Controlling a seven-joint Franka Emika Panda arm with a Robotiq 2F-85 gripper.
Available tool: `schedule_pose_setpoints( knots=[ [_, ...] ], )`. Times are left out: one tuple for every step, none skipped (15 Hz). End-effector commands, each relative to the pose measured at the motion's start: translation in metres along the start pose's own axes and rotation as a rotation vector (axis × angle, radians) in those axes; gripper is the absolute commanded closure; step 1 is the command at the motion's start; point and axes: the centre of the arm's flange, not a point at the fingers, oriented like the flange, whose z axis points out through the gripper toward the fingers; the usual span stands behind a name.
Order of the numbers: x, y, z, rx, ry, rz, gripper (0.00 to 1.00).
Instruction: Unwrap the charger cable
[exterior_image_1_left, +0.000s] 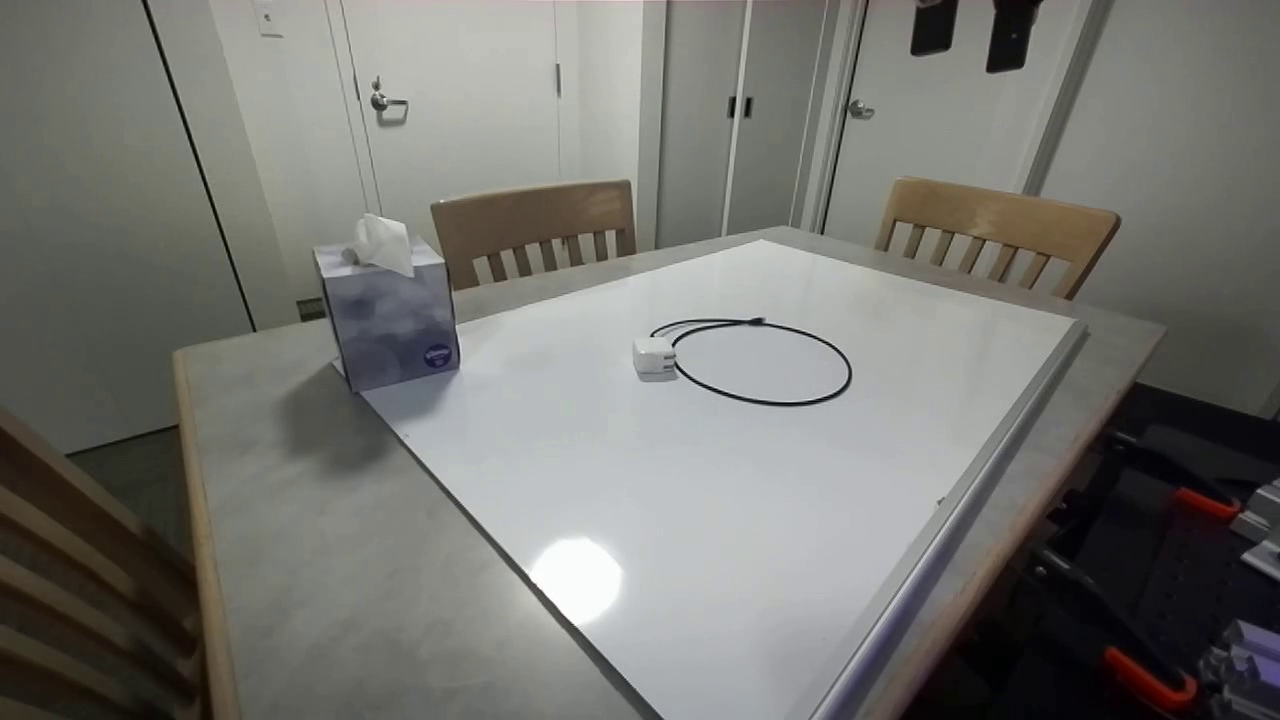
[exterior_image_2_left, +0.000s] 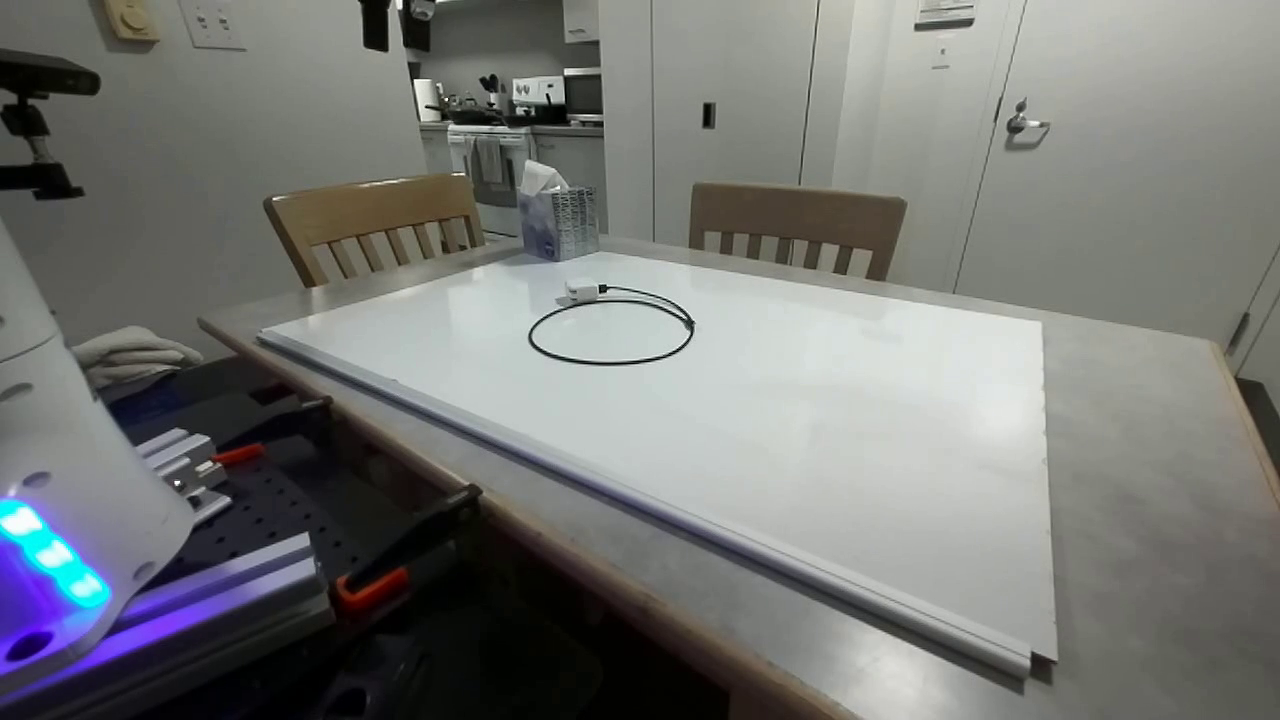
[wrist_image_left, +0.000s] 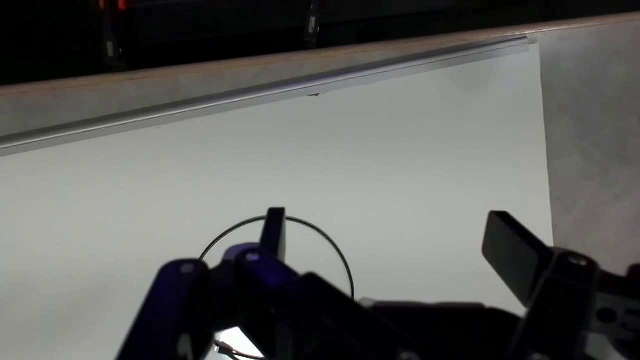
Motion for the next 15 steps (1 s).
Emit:
schedule_pose_setpoints(
  knots=[
    [0.007,0.000,0.004,-0.012,-0.003,-0.030,0.00],
    [0.011,0.001,0.006,-0.031,0.022,-0.071,0.00],
    [0.015,0.002,0.010,-0.047,0.022,-0.108,0.00],
    [0.018,0.004,0.013,-0.064,0.027,-0.153,0.00],
    [0.021,0.003,0.016,-0.075,0.019,-0.200,0.00],
    [0.026,0.003,0.020,-0.093,0.011,-0.252,0.00],
    [0.031,0.004,0.025,-0.110,0.013,-0.312,0.00],
    [0.035,0.003,0.031,-0.125,0.013,-0.355,0.00],
    [0.041,0.003,0.036,-0.138,0.016,-0.396,0.00],
    [0.047,0.005,0.045,-0.152,0.011,-0.431,0.00],
    [0.052,0.007,0.054,-0.173,0.000,-0.461,0.00],
    [0.056,0.010,0.061,-0.182,-0.014,-0.478,0.00],
    [0.059,0.011,0.066,-0.210,-0.043,-0.494,0.00],
    [0.062,0.013,0.069,-0.239,-0.057,-0.513,0.00],
    [0.063,0.016,0.074,-0.263,-0.066,-0.525,0.00]
  ],
)
